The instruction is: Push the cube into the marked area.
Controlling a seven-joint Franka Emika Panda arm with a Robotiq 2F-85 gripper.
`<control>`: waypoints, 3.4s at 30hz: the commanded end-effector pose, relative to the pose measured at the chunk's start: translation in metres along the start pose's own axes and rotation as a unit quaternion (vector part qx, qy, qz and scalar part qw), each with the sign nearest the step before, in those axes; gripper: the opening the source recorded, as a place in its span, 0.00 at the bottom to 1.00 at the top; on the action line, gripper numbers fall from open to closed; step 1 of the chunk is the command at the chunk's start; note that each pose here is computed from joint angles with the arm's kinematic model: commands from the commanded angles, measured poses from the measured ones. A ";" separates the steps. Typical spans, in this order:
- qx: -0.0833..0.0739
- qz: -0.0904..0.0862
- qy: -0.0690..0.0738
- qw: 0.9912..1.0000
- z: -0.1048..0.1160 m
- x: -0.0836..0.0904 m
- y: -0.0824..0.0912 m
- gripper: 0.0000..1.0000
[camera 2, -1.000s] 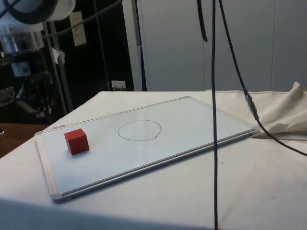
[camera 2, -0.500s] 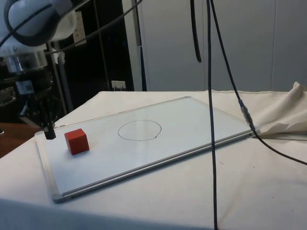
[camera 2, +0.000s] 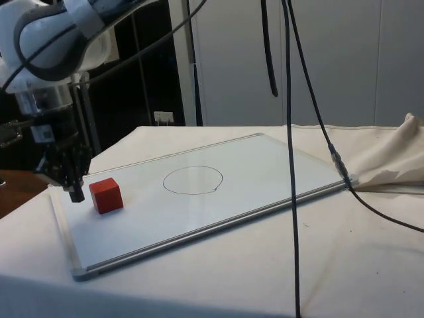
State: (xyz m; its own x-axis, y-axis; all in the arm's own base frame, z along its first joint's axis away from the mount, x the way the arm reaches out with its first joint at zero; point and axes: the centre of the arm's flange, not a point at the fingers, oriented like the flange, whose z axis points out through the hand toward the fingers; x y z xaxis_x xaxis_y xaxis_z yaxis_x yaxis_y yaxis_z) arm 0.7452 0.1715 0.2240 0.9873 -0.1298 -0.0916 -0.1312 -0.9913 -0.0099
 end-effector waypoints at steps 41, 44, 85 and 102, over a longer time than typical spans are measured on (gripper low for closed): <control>-0.100 0.026 -0.041 0.994 0.025 -0.016 0.022 0.00; -0.106 0.025 -0.043 0.993 0.026 -0.019 0.021 0.00; -0.232 0.080 -0.080 0.966 0.035 -0.023 0.076 0.00; -0.266 0.083 -0.100 0.955 0.059 -0.045 0.073 0.00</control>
State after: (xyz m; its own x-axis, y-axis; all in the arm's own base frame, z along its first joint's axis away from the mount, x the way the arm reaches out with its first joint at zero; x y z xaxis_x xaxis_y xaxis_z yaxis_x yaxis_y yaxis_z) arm 0.6879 0.1048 0.1684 0.9089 -0.3375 -0.2451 -0.1658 -0.8316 0.5301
